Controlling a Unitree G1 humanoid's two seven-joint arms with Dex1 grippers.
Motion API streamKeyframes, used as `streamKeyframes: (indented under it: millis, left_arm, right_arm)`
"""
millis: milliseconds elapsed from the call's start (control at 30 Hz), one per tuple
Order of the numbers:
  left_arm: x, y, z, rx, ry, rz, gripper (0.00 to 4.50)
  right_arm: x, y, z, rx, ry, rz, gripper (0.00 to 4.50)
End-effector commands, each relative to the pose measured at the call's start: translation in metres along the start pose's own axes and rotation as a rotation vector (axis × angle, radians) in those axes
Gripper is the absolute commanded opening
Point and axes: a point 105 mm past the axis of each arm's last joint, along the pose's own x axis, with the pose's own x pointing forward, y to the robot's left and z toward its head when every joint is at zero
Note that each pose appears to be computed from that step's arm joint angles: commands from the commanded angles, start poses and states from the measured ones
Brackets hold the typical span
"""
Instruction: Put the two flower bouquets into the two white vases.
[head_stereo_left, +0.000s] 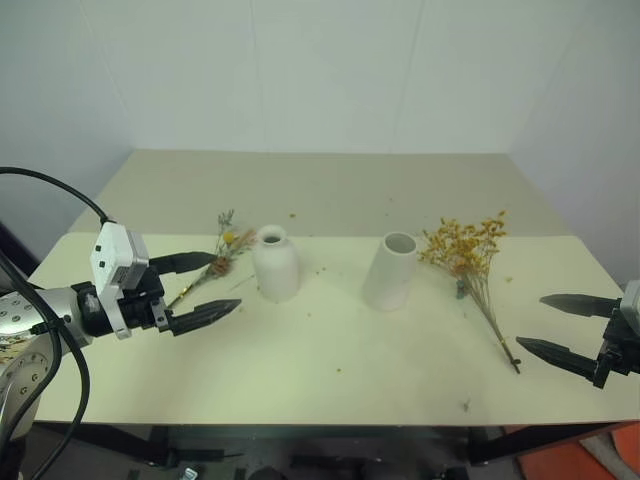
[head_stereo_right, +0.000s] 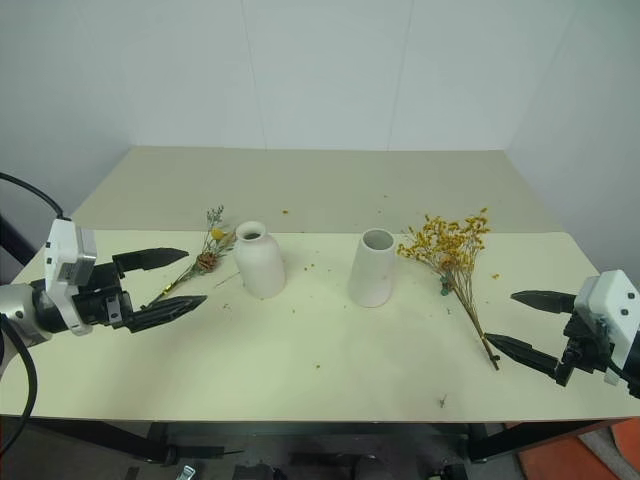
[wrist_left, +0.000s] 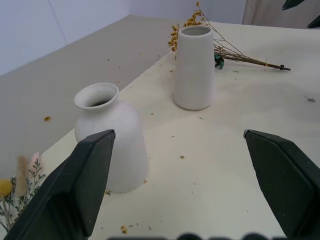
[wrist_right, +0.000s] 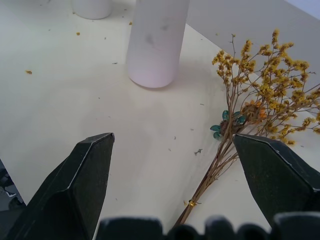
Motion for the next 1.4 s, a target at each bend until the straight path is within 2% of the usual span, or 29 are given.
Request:
streamKeyframes:
  millis: [33, 333, 500, 633, 700, 800, 967, 1200, 1400]
  left_arm:
    - [-0.003, 0.002, 0.007, 0.035, -0.005, 0.011, 4.50]
    - [-0.003, 0.004, 0.008, 0.046, -0.018, 0.007, 4.50]
    - [0.009, 0.001, 0.009, 0.046, -0.039, -0.041, 4.50]
    - [0.032, -0.014, 0.014, 0.061, -0.070, -0.156, 4.50]
    - [0.050, -0.024, 0.022, 0.069, -0.125, -0.223, 4.50]
    - [0.078, -0.035, 0.035, 0.104, -0.177, -0.297, 4.50]
    - [0.119, -0.046, 0.039, 0.163, -0.180, -0.375, 4.50]
    - [0.140, -0.058, 0.028, 0.190, -0.160, -0.434, 4.50]
    - [0.143, -0.064, 0.032, 0.134, -0.225, -0.464, 4.50]
  right_arm:
    - [-0.003, -0.004, 0.012, -0.033, -0.025, -0.014, 4.47]
    - [-0.003, -0.006, 0.013, -0.041, -0.026, -0.036, 4.47]
    - [0.002, -0.009, 0.004, -0.007, 0.010, -0.096, 4.47]
    - [0.018, -0.014, 0.000, -0.037, 0.038, -0.185, 4.47]
    - [0.027, -0.019, -0.005, -0.040, 0.106, -0.230, 4.47]
    - [0.041, -0.027, -0.011, 0.031, 0.165, -0.258, 4.47]
    - [0.063, -0.038, -0.017, 0.149, 0.255, -0.297, 4.47]
    - [0.084, -0.045, -0.031, 0.278, 0.368, -0.364, 4.47]
    - [0.100, -0.048, -0.042, 0.297, 0.411, -0.368, 4.47]
